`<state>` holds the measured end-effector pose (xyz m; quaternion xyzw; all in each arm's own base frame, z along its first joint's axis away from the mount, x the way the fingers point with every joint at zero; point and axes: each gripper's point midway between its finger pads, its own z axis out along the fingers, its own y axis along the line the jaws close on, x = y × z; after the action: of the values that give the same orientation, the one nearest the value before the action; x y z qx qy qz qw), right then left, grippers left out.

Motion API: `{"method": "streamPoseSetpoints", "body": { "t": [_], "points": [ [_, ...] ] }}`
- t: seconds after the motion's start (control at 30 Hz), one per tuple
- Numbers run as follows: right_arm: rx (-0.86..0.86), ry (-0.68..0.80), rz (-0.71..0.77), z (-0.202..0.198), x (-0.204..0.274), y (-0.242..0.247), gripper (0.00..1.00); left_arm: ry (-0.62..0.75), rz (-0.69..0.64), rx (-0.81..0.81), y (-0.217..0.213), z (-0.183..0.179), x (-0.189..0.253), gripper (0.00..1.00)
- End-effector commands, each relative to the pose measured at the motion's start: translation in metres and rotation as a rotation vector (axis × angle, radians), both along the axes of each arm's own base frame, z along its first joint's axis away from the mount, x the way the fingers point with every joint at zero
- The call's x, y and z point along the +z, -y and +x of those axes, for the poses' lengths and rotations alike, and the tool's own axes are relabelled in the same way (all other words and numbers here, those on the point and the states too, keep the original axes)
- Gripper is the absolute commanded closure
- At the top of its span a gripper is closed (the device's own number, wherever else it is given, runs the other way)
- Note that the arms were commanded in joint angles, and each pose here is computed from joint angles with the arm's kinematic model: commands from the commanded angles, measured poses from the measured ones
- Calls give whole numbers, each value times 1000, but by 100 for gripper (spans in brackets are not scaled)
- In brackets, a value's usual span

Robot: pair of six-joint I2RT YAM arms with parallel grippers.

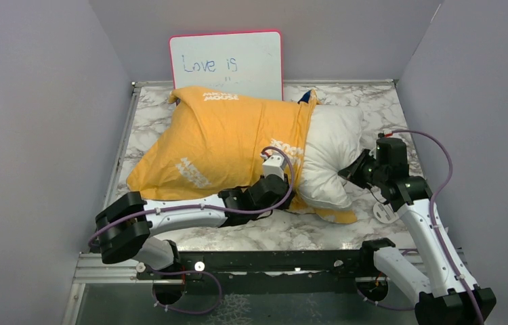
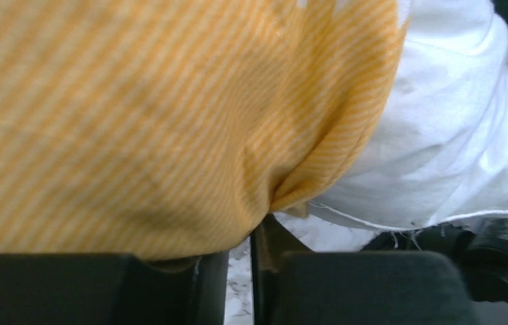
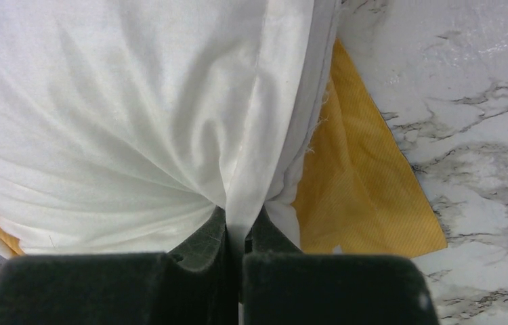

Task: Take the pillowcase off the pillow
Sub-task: Remove the pillow from the pillowcase.

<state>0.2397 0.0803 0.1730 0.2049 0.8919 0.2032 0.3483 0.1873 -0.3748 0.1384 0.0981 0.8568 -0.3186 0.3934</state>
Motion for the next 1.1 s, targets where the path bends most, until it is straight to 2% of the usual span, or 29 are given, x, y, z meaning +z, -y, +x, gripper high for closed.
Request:
{"method": "streamPoseSetpoints", "body": {
  "t": [0.0,0.03,0.17,0.37,0.47,0.57,0.67,0.73,0.83,0.87,0.93,1.0,1.07],
  "points": [
    [-44,151,-71,26,38,15,99,79,-6,148,-17,22,7,93],
    [-51,154,-87,28,38,17,99,83,10,156,-24,22,5,100],
    [-105,153,-153,38,41,31,99,69,122,196,-61,15,-18,100],
    [-123,158,-192,59,53,37,100,7,271,308,-146,-8,-61,100],
    [-81,174,-175,68,57,29,99,-10,223,311,-160,-18,-62,100],
    [51,172,-113,69,57,5,99,18,105,237,-141,-20,-44,100],
    [203,148,-36,61,51,-21,85,47,2,169,-114,-18,-23,100],
    [240,111,-17,53,44,-26,71,55,-23,132,-96,-16,-14,100],
    [183,76,-88,48,38,-10,27,45,-17,94,-73,-13,-9,100],
    [156,57,-120,46,37,-3,18,41,-13,80,-66,-13,-9,100],
    [90,5,-182,38,31,14,8,29,-6,59,-57,-13,-10,100],
    [36,-65,-203,23,22,24,3,27,-7,37,-50,-14,-11,100],
    [35,-119,-163,5,13,20,1,22,-5,26,-47,-15,-13,100]
  ]
}}
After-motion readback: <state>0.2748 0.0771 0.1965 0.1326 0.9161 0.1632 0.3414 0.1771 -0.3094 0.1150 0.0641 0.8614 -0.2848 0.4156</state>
